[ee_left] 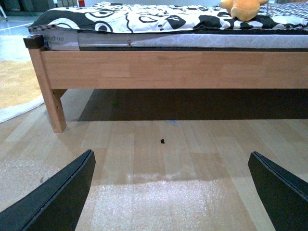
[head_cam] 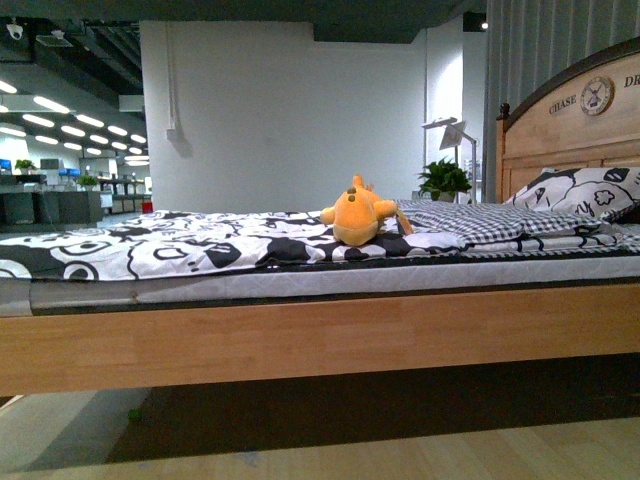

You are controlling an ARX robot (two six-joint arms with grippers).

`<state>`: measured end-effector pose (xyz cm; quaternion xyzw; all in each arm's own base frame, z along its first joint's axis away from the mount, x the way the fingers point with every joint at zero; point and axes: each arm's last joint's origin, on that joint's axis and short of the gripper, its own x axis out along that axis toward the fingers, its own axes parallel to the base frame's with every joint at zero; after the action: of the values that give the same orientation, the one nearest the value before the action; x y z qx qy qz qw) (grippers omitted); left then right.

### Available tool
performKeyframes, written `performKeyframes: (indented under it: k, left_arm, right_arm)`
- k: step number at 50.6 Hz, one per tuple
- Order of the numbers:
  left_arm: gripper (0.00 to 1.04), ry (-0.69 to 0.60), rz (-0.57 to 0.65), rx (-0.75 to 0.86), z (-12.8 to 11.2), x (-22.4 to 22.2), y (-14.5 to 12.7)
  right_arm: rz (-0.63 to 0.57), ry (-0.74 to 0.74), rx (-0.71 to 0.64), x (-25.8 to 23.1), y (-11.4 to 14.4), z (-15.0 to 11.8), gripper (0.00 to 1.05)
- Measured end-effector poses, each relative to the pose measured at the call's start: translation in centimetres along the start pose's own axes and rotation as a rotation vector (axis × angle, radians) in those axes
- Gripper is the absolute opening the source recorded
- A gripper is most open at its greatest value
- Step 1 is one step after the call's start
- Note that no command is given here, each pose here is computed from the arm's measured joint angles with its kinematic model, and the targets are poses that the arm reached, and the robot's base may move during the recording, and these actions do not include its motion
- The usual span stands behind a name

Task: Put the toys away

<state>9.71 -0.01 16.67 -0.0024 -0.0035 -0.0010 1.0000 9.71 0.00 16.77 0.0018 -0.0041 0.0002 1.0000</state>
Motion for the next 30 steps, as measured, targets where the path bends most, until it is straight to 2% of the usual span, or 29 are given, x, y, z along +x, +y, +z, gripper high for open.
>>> performKeyframes:
  k: [30]
  left_arm:
    - [0.99,0.0,0.001,0.0,0.0,0.0,0.0]
  right_arm:
    - [0.0,0.0,0.0,0.0,0.0,-0.01,1.04]
